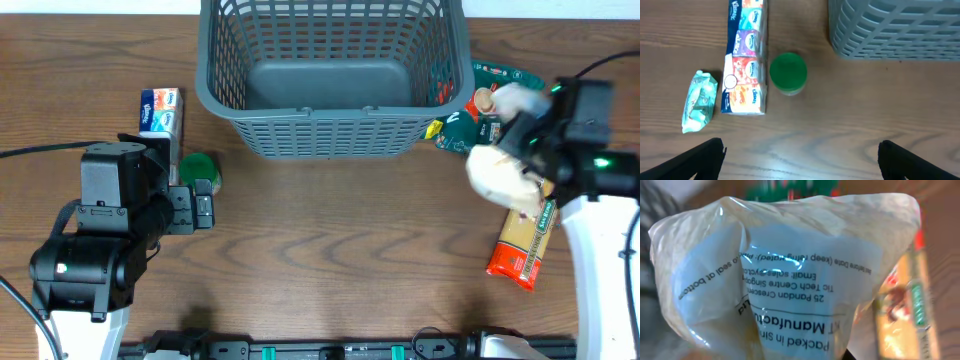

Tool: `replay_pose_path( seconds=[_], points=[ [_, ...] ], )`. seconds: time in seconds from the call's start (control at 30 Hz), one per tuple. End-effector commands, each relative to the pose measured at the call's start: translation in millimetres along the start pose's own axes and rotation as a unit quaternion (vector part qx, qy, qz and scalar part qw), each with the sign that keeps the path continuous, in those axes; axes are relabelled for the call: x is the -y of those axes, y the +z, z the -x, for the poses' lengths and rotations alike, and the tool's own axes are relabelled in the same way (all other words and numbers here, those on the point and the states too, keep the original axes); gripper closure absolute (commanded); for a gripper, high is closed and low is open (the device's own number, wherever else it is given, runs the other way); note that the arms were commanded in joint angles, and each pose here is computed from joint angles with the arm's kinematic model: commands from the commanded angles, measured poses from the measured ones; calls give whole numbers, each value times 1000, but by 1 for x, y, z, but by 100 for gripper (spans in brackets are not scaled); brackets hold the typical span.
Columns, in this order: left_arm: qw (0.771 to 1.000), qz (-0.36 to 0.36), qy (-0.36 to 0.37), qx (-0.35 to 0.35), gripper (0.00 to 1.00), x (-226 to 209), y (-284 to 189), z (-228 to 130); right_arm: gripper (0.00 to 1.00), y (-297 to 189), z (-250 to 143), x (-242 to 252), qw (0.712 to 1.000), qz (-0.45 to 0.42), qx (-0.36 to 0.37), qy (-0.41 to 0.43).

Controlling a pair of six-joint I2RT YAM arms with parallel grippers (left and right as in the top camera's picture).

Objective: Pack container
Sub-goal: 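Lift the plastic bag with the right gripper and drop it into the basket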

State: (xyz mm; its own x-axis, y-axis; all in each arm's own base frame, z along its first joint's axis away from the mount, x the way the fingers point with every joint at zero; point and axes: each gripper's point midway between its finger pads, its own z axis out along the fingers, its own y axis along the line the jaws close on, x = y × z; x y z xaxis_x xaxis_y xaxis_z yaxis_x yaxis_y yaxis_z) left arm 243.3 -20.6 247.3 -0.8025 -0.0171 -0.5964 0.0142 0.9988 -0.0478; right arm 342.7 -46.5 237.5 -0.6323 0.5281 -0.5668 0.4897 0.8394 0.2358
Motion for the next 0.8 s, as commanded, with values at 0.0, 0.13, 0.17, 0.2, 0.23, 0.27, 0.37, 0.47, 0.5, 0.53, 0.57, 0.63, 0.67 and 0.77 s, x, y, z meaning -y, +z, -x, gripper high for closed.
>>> replay_pose_path(
  seconds=[0.0,0.13,0.17,0.2,0.23,0.27,0.37,0.47,0.5,0.53,0.57,0.63,0.67,0.77],
  points=[
    [1000,3,8,9,1,0,-5,5,99,-32,42,-8,997,15,62,-39],
    [1000,2,8,9,2,0,-5,5,99,-65,69,-55,980,98,85,-152],
    [1000,3,8,9,1,0,-5,5,99,-73,74,-67,974,115,87,-177],
    [1000,3,8,9,2,0,-5,5,99,-81,79,-78,967,129,89,-201],
    [1000,2,8,9,2,0,-5,5,99,-87,82,-89,960,142,92,-224],
    [1000,2,8,9,2,0,-5,5,99,-93,87,-101,952,152,96,-246],
    [1000,3,8,9,1,0,-5,5,99,-108,94,-138,920,174,114,-333],
    [1000,2,8,9,2,0,-5,5,99,-121,92,-179,868,196,140,-434],
    [1000,2,8,9,2,0,-5,5,99,-125,92,-195,846,204,156,-467],
    [1000,2,8,9,1,0,-5,5,99,-127,91,-207,830,210,167,-489],
    [1000,2,8,9,2,0,-5,5,99,-130,91,-221,812,217,182,-510],
    [1000,2,8,9,2,0,-5,5,99,-130,88,-247,776,228,210,-550],
    [1000,2,8,9,1,0,-5,5,99,-129,85,-263,761,236,225,-561],
    [1000,2,8,9,1,0,-5,5,99,-113,74,-299,741,256,235,-574]
  ],
)
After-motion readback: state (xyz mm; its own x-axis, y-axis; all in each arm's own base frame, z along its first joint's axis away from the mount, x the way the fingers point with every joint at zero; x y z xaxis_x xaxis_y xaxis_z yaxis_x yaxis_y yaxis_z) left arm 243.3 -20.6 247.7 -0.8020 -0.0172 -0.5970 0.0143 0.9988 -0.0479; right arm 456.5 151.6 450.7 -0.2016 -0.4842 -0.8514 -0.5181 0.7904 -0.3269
